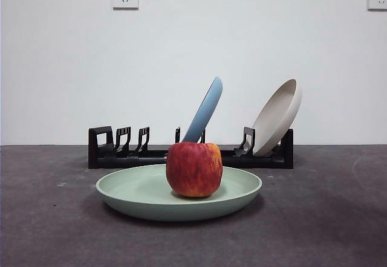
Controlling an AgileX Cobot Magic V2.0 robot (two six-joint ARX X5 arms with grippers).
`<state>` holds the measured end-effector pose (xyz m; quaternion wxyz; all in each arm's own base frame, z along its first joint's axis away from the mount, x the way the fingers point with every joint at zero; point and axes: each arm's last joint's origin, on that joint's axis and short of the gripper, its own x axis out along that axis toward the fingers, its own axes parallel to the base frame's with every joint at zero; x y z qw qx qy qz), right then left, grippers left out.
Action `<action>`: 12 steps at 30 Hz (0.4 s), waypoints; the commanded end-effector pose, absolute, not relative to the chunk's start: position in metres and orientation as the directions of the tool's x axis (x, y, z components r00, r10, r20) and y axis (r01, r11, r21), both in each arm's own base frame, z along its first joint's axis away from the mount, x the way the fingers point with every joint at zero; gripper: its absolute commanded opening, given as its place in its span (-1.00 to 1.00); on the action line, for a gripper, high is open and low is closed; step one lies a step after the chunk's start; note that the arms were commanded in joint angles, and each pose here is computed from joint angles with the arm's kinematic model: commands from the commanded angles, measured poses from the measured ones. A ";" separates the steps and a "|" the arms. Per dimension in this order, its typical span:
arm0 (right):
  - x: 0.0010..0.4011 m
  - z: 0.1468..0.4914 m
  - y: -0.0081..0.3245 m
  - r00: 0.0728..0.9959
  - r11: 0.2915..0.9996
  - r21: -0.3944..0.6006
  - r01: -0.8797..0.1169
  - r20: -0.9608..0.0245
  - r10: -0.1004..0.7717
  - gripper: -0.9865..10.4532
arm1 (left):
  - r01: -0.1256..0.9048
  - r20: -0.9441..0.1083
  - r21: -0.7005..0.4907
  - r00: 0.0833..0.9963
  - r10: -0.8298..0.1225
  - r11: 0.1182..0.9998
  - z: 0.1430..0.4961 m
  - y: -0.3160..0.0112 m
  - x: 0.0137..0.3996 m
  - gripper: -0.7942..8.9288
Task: Take the green plate from the plate rack,put the plate on the table,take the apple from the table,put the apple in the plate
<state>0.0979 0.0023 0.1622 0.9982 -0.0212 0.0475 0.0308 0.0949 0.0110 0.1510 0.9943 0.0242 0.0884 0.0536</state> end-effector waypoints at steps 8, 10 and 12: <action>0.096 0.148 0.002 0.982 0.998 -0.026 -0.062 -0.178 0.057 -0.83 | -0.107 -0.183 0.051 0.976 0.114 0.993 0.147 0.011 0.095 -0.84; 0.096 0.148 0.002 0.983 0.998 -0.023 -0.062 -0.174 0.057 -0.83 | -0.107 -0.183 0.051 0.976 0.114 0.993 0.147 0.011 0.095 -0.84; 0.096 0.148 0.002 0.983 0.998 -0.023 -0.064 -0.176 0.059 -0.83 | -0.107 -0.183 0.051 0.976 0.114 0.993 0.147 0.011 0.095 -0.84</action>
